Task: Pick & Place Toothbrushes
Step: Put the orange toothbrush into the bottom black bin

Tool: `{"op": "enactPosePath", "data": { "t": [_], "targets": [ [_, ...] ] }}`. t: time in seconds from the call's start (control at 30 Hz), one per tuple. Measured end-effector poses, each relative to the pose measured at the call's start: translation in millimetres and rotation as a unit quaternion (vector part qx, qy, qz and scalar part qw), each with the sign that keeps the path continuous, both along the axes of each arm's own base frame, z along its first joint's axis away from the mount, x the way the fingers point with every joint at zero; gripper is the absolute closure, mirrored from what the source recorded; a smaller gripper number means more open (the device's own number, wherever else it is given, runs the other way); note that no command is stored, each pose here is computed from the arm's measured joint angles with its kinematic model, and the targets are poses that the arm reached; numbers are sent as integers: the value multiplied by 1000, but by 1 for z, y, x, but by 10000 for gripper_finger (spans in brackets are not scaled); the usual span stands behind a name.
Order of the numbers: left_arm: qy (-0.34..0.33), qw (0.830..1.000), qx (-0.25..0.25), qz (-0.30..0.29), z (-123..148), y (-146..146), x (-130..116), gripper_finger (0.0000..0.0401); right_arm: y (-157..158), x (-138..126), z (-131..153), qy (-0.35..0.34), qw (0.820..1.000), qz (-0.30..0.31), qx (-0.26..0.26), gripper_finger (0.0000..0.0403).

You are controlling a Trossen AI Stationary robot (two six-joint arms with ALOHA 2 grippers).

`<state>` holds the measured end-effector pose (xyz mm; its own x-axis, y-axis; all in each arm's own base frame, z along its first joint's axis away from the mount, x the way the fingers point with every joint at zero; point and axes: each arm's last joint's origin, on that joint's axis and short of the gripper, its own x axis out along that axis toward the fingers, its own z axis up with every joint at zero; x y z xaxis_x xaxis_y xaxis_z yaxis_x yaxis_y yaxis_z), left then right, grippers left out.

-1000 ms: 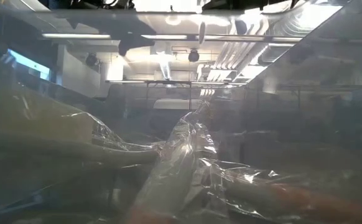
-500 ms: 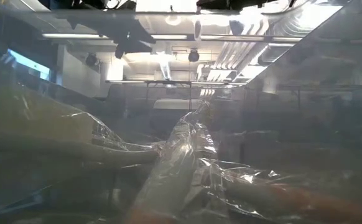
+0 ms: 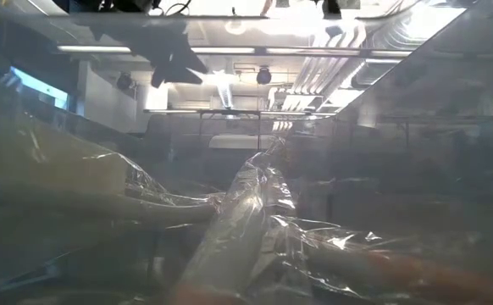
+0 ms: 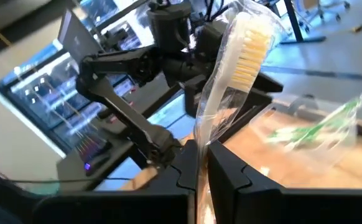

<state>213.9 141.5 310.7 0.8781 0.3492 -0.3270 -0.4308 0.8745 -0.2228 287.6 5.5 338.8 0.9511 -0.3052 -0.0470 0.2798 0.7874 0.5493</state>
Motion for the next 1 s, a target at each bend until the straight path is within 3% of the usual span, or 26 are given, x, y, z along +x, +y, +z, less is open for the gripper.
{"op": "enactPosePath", "data": {
  "t": [0.33, 0.5, 0.77, 1.0],
  "targets": [
    [51, 998, -39, -6, -11, -3, -4, 214, 80, -1, -18, -26, 992, -68, 102, 395],
    [57, 997, -43, -7, -12, -4, -4, 214, 106, 12, -30, -31, 987, -62, 142, 395],
    [61, 997, -46, -8, -13, -4, -5, 214, 139, 48, -17, 38, 990, -22, 137, 395],
    [64, 997, -49, -8, -14, -4, -5, 214, 154, 63, -15, 145, 972, -4, 185, 395]
  ]
}}
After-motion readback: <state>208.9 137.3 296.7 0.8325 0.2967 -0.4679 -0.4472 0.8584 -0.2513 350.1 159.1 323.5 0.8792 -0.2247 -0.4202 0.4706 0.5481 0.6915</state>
